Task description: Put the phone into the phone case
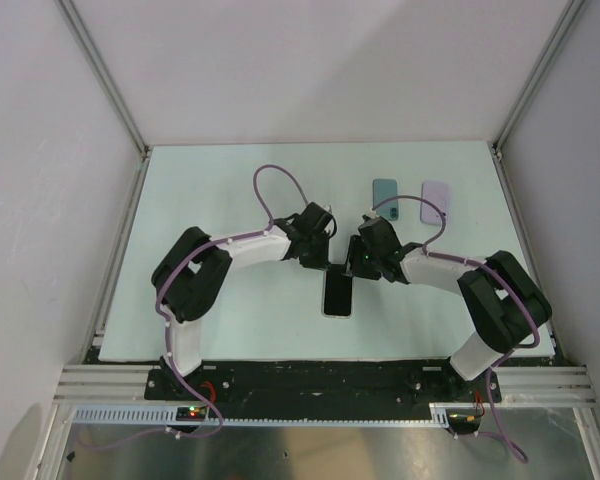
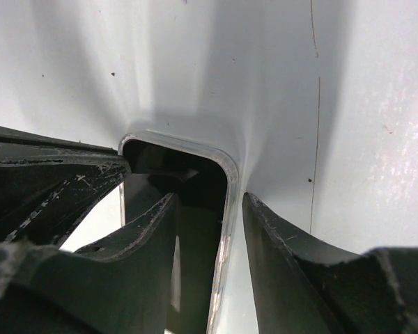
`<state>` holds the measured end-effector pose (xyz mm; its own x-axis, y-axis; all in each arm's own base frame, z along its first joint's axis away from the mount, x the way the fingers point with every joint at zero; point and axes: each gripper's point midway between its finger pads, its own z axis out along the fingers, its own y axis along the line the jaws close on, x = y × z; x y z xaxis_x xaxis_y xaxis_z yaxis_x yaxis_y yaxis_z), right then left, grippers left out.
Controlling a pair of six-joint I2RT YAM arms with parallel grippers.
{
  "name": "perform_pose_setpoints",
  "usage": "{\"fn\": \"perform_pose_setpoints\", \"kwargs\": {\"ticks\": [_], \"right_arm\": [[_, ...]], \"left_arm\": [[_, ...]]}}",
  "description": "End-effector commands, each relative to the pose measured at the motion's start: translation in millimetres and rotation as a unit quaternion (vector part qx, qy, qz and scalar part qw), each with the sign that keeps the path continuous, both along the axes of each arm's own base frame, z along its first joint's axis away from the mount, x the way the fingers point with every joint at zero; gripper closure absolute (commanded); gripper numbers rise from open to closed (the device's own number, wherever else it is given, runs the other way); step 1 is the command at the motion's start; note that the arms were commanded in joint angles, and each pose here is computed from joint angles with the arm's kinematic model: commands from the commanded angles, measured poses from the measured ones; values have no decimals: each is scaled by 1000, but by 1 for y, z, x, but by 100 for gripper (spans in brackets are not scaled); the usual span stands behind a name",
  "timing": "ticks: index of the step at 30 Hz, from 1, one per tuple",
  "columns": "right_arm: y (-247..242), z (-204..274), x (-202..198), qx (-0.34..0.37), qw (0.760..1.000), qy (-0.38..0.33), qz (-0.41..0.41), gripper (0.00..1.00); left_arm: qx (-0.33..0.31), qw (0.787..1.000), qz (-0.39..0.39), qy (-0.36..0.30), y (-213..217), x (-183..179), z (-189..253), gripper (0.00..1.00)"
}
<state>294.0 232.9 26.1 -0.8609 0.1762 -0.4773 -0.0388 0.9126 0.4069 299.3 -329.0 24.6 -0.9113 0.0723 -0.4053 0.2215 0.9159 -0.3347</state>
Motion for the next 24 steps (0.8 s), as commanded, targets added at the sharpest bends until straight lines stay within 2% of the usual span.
{"fn": "perform_pose_setpoints", "kwargs": {"ticks": [1,10,14,24], "right_arm": [[-4,-4,2,-39,999,-2,4,53],[-3,-10,-3,-60,998,2,12,53],[-2,-15,-7,-68,998,7,13,55],[-8,-17,-8,-92,996,10,2,85]], "left_arm": [[52,998,14,18,14,-12,-35,86],[95,995,17,31,29,-32,-59,91],[94,995,18,35,28,-37,-61,93],[58,998,18,26,10,-29,-39,99]]}}
